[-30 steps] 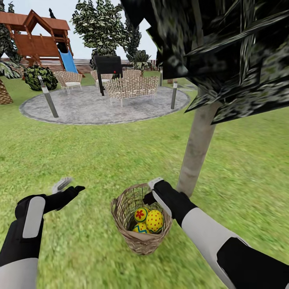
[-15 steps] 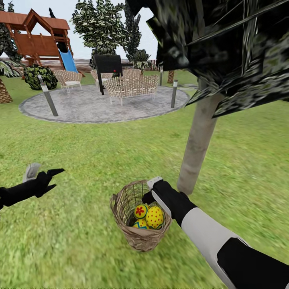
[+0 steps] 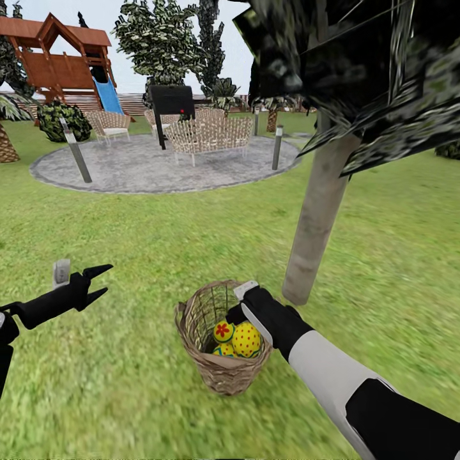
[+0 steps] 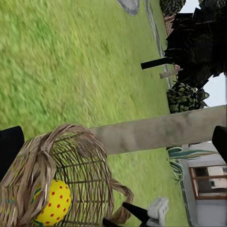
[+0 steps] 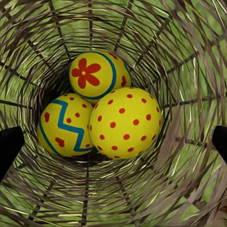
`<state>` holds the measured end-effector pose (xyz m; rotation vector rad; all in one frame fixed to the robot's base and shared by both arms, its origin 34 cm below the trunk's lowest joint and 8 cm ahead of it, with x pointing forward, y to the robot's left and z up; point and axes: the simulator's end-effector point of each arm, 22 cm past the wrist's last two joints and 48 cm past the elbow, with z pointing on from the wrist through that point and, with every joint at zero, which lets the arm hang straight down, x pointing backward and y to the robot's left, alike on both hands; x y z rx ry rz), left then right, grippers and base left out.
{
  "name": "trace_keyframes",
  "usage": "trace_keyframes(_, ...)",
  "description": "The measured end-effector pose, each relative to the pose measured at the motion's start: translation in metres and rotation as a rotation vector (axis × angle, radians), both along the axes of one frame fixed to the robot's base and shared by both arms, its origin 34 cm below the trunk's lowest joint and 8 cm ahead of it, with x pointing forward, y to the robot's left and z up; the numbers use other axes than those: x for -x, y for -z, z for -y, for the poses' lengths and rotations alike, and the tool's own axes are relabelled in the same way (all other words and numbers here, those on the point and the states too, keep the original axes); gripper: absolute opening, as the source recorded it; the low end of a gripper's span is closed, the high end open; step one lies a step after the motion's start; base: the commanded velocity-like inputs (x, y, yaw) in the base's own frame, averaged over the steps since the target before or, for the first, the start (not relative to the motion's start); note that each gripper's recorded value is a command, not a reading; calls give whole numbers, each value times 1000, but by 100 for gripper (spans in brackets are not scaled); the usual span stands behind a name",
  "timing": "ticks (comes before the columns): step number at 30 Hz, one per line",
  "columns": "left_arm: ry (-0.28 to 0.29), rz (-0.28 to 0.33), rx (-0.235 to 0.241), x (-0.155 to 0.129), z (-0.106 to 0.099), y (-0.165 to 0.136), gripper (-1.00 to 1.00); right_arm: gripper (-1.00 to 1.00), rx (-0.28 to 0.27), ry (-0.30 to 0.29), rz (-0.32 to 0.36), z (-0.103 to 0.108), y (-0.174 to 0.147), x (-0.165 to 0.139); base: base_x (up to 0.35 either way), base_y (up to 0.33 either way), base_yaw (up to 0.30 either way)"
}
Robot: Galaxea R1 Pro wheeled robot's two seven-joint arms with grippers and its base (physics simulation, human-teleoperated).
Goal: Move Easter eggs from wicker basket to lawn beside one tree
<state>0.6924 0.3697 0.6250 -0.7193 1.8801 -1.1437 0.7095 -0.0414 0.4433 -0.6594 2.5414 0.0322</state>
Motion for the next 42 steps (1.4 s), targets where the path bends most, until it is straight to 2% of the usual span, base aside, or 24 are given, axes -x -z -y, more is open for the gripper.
trace_keyframes(4,3,4,7,2,1,9,100,100,-1,-1,2,-1,8,2,0,0,0)
trace_keyframes(18,3,-52,8,-3,1,45,100,100,-10,0,-39,-2,44,4,0,0,0)
trace_keyframes(24,-1,-68,13,-2,-1,51,100,100,-10,0,-36,-2,43,4,19,0,0)
trace_keyframes(33,-2,-70,12,-1,-2,52,100,100,-3,3,-44,-1,43,5,278,0,0)
trace_keyframes(38,-2,-71,12,-2,-2,53,100,100,-83,12,-64,-17,37,8,53,0,1)
trace_keyframes(42,-2,-74,12,-2,-2,54,100,100,-92,8,-67,-22,33,8,4,0,97)
